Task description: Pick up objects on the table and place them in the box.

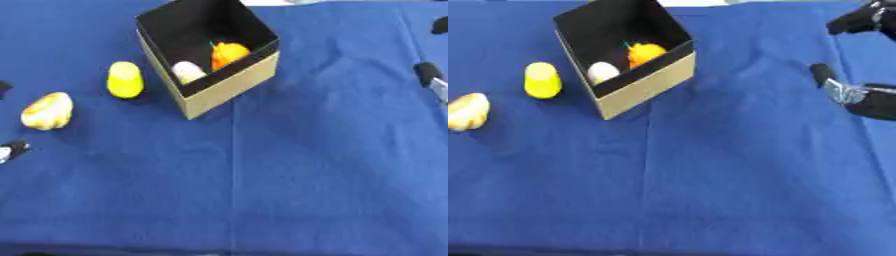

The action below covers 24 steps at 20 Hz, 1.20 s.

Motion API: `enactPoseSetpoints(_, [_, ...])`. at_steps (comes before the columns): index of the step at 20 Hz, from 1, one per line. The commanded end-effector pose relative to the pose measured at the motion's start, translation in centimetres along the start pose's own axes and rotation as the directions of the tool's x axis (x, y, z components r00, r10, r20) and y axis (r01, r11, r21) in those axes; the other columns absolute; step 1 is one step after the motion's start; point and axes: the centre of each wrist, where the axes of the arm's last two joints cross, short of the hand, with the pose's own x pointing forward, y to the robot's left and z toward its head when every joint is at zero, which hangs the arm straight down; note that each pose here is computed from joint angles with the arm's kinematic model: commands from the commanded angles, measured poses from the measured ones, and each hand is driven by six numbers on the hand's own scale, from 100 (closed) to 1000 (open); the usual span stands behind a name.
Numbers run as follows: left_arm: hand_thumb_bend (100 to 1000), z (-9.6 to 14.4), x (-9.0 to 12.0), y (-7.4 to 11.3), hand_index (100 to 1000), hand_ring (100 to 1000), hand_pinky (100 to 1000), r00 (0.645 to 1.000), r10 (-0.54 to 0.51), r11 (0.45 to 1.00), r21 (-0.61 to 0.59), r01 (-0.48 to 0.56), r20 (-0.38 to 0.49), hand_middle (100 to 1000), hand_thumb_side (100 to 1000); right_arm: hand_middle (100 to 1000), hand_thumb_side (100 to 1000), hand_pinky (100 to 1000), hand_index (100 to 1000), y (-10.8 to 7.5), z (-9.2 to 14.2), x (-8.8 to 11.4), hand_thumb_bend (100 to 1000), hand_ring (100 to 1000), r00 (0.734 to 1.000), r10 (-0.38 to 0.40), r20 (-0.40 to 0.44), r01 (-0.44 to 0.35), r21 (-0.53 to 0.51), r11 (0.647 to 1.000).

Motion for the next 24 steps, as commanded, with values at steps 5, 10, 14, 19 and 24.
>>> enactPoseSetpoints(5, [542,-0.6,-0.7,1.9,868,772,831,0.996,-0.088,0.994,-0.073,0.085,-0.030,736,331,608,134,753,721,-0.6,-0.1,0.4,320,761,1.000,0.021,0.005,-0.020,-0.084,0.996])
enactPoseSetpoints(10, [537,-1.7,-1.9,2.4,868,778,832,0.987,-0.146,0.985,-0.098,0.139,-0.068,742,295,603,134,749,718,-0.3,0.1,0.3,320,756,1.000,0.020,-0.005,-0.021,-0.105,0.994])
enactPoseSetpoints(14, [476,-2.5,-2.5,2.8,862,775,832,0.986,-0.152,0.986,-0.086,0.146,-0.071,735,142,601,135,748,717,-0.2,0.0,0.4,319,755,1.000,0.019,-0.008,-0.020,-0.117,0.993])
enactPoseSetpoints(19, [437,-3.7,-2.6,3.1,853,766,824,0.990,-0.123,0.988,-0.100,0.116,-0.068,718,100,600,141,746,716,0.0,-0.2,0.5,313,754,1.000,0.003,-0.009,-0.004,-0.124,0.992])
enactPoseSetpoints(24, [438,-4.7,-2.7,3.1,853,762,821,0.993,-0.098,0.990,-0.108,0.090,-0.064,714,100,598,142,744,715,0.1,-0.3,0.5,312,753,1.000,-0.008,-0.015,0.005,-0.137,0.991])
